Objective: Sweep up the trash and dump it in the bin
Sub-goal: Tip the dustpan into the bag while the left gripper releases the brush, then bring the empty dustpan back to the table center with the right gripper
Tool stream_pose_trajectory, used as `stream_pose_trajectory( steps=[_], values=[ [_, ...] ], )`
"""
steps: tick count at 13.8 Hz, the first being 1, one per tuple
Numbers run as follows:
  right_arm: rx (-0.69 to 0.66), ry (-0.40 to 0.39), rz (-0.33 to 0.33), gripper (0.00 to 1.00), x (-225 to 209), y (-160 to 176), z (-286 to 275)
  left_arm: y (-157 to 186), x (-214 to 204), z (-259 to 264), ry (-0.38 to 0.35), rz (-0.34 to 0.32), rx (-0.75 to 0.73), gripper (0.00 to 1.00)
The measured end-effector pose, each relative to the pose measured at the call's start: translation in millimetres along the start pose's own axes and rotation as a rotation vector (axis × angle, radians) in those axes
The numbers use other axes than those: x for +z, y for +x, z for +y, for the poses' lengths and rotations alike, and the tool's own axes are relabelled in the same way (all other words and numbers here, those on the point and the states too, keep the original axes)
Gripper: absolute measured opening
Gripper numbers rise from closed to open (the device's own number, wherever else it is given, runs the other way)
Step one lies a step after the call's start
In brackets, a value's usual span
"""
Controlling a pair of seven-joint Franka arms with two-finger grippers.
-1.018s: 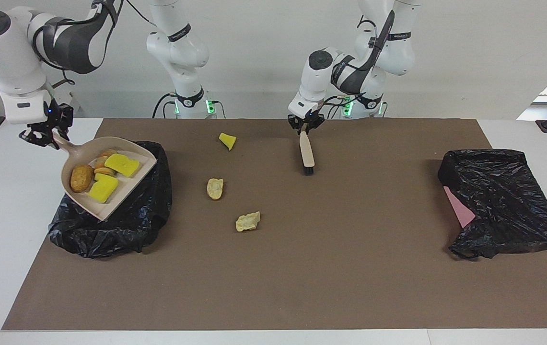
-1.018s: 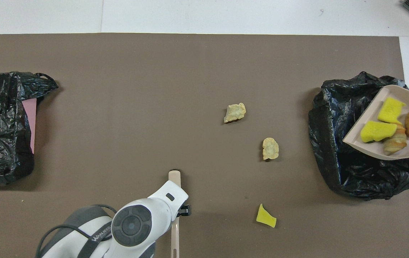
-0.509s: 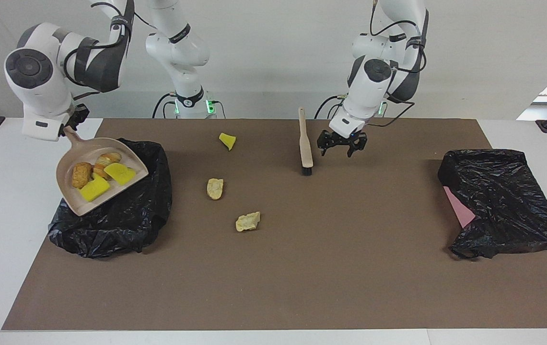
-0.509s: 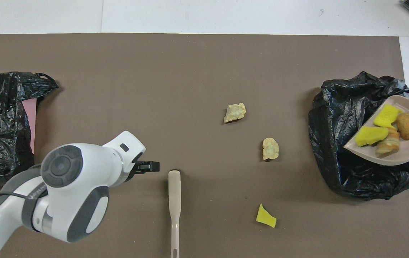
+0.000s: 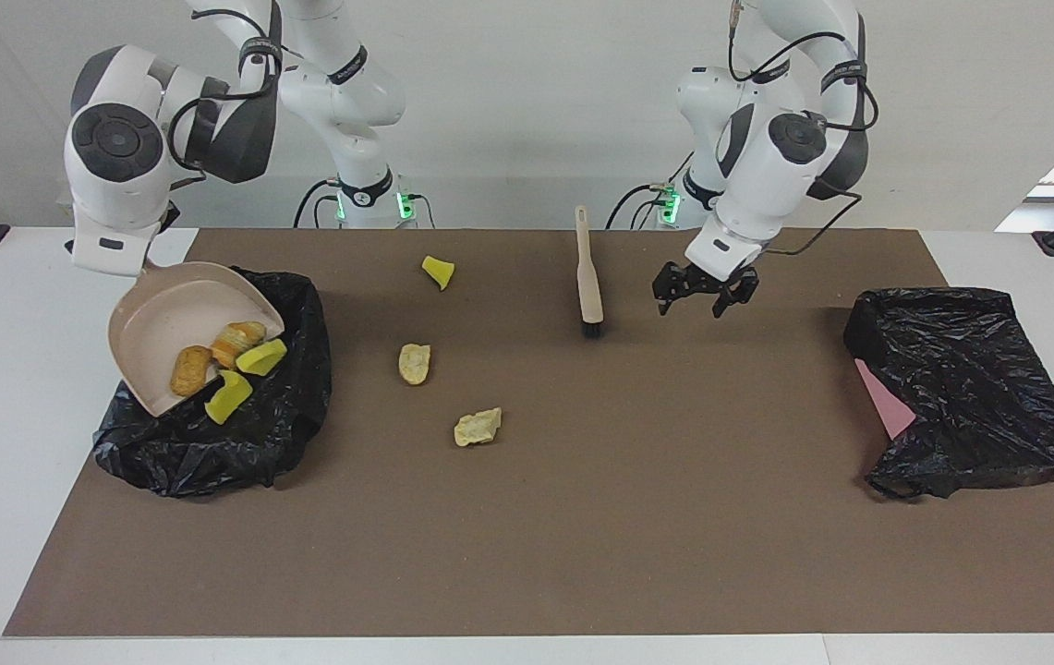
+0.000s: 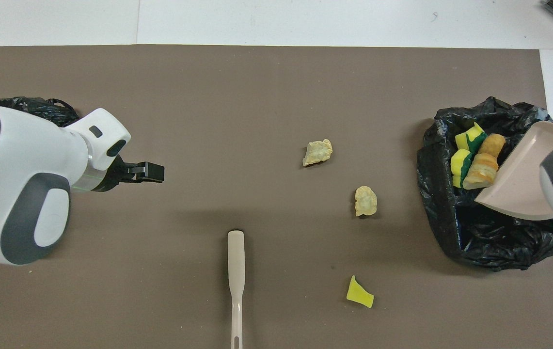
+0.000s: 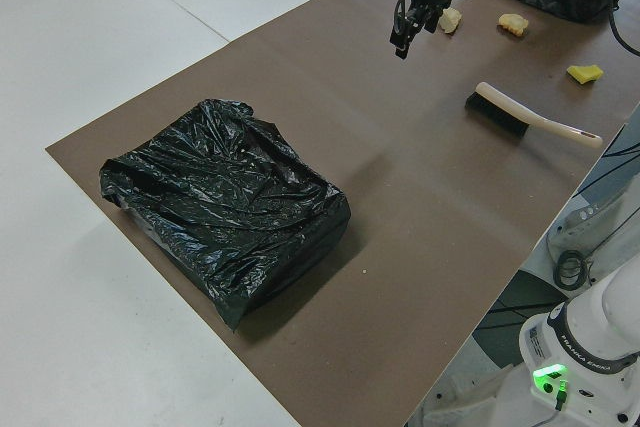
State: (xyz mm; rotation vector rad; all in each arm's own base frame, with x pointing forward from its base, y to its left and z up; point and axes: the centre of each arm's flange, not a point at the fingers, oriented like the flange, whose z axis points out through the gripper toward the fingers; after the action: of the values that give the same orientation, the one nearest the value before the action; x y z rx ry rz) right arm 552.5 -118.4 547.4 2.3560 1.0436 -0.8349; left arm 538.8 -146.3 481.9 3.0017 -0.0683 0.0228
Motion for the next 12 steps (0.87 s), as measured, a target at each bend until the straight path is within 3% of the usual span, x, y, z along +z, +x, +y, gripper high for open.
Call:
stream_pose_trajectory(
  steps=[6, 9, 12],
  values=[
    [0.028, -0.064, 0.034, 0.31, -34.3, -31.9, -1.3, 25.6, -49.6, -76.3, 0.002, -0.002, 0.005, 1.00],
    [0.024, -0.049, 0.105, 0.31, -49.9, -33.9, -15.0, 26.7, -63.0, -105.7, 0.050, -0.005, 0.010, 1.00],
    [0.069, -0.052, 0.217, 0.31, -78.3, -1.6, -38.2, 26.6, -72.2, -111.5, 0.114, -0.011, 0.028, 1.00]
  ],
)
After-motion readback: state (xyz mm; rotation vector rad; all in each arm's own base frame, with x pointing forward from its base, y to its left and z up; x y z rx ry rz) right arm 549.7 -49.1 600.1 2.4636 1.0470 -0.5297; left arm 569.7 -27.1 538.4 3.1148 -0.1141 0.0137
